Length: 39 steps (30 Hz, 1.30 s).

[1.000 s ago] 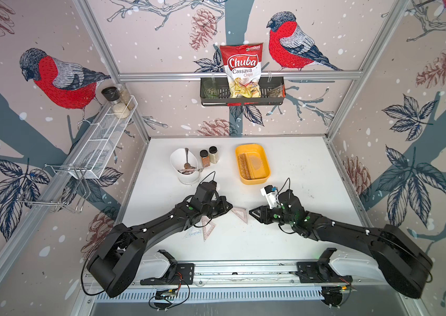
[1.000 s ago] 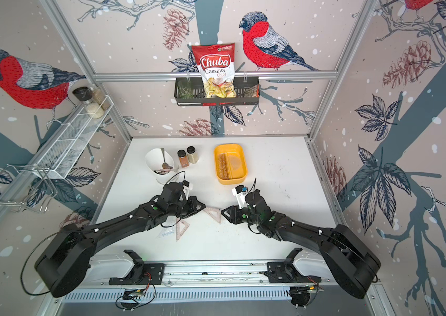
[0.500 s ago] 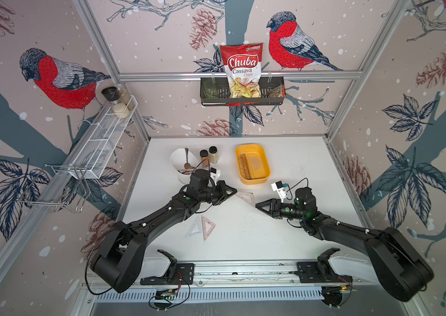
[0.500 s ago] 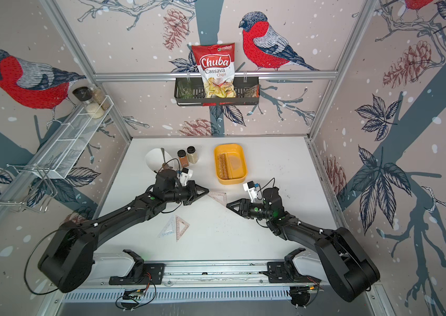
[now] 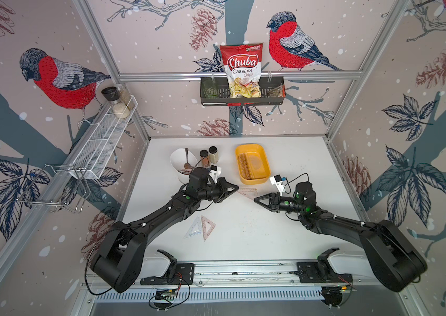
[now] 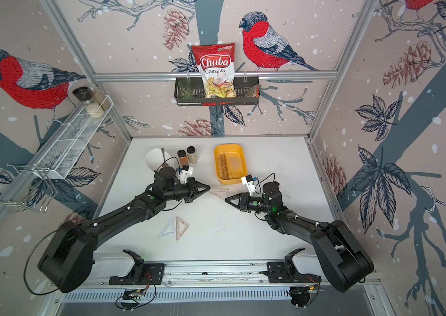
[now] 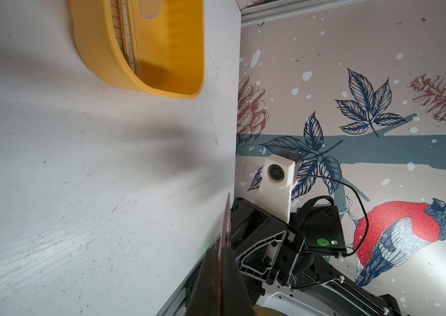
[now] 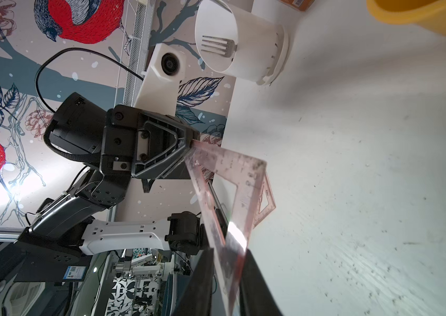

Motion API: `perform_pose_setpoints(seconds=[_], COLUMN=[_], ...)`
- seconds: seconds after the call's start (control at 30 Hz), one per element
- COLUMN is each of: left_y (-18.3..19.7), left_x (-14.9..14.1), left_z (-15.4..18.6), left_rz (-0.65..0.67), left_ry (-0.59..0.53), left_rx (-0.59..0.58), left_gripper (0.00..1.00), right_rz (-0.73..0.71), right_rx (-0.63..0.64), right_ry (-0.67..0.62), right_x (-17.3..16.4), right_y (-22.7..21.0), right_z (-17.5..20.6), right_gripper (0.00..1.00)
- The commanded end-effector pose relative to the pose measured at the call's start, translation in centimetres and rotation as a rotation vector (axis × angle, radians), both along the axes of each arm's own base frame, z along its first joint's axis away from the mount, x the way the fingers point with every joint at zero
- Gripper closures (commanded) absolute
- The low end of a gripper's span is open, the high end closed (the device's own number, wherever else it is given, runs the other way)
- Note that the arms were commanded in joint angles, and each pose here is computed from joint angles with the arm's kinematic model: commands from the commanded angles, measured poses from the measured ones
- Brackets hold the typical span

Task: Put the scattered rulers into the storage box
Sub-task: Pick up the ruler from the center of the board, then place the ruler in the storage box.

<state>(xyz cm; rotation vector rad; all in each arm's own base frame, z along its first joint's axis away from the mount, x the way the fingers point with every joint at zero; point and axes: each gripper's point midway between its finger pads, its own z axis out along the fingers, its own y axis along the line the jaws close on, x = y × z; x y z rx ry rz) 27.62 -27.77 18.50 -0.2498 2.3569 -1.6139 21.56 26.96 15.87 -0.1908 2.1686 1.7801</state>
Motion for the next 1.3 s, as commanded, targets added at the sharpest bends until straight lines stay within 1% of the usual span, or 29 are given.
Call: perform_pose_setpoints(seconds=[0.0, 0.1, 0.3, 0.33, 0.4, 0.43, 0.5, 0.6, 0.7, 0.77, 0.8, 0.93, 1.0, 1.1, 1.27], left_y=[-0.1, -0.1, 0.2, 0.2, 0.4, 0.6, 0.7, 1.4, 2.5, 3.2, 3.2, 3.7, 3.7, 3.5, 3.1], left_x=[0.2, 0.3, 0.8, 1.0, 1.5, 1.9, 2.4, 3.4, 4.5, 5.0, 5.7, 7.4, 8.1, 9.0, 10.0], left_z=[1.0, 0.9, 0.7, 0.7, 0.8, 0.8, 1.3, 1.8, 2.0, 1.0, 2.0, 1.3, 0.8, 0.1, -0.5], left_rz=[-0.005, -0.005, 0.004, 0.006, 0.012, 0.017, 0.011, 0.025, 0.050, 0.054, 0.063, 0.064, 0.058, 0.048, 0.032], left_ry=[-0.039, -0.043, -0.073, -0.083, -0.110, -0.127, -0.155, -0.202, -0.238, -0.236, -0.265, -0.273, -0.267, -0.260, -0.261], left_rx=[-0.025, -0.018, 0.039, 0.057, 0.097, 0.128, 0.173, 0.262, 0.344, 0.398, 0.406, 0.470, 0.483, 0.491, 0.498], left_gripper=[1.00, 1.00, 1.00, 0.97, 0.78, 0.72, 0.65, 0.58, 0.57, 0.57, 0.57, 0.57, 0.58, 0.58, 0.59], right_rz=[0.010, -0.008, -0.032, -0.036, -0.057, -0.073, -0.109, -0.163, -0.209, -0.238, -0.251, -0.279, -0.281, -0.267, -0.251], right_rx=[0.021, 0.003, -0.067, -0.086, -0.124, -0.143, -0.174, -0.238, -0.318, -0.348, -0.364, -0.445, -0.465, -0.461, -0.466], right_ry=[-0.041, -0.048, -0.057, -0.059, -0.058, -0.056, -0.048, -0.041, -0.031, -0.017, -0.012, -0.017, -0.016, -0.009, 0.008], right_x=[0.1, 0.5, 1.8, 2.2, 3.2, 4.0, 5.6, 8.6, 12.0, 14.4, 15.7, 20.0, 21.6, 23.5, 25.4], right_y=[0.1, -0.2, -0.6, -0.6, -1.0, -1.3, -1.8, -2.5, -3.0, -3.3, -3.3, -3.1, -2.9, -2.1, -1.3], right_z=[1.1, 1.1, 0.7, 0.6, 0.3, 0.1, -0.1, -0.6, -1.4, -1.8, -2.1, -3.2, -3.7, -4.4, -5.5], right_gripper=[0.87, 0.93, 0.97, 0.98, 0.99, 1.00, 1.00, 1.00, 1.00, 1.00, 1.00, 1.00, 1.00, 1.00, 1.00])
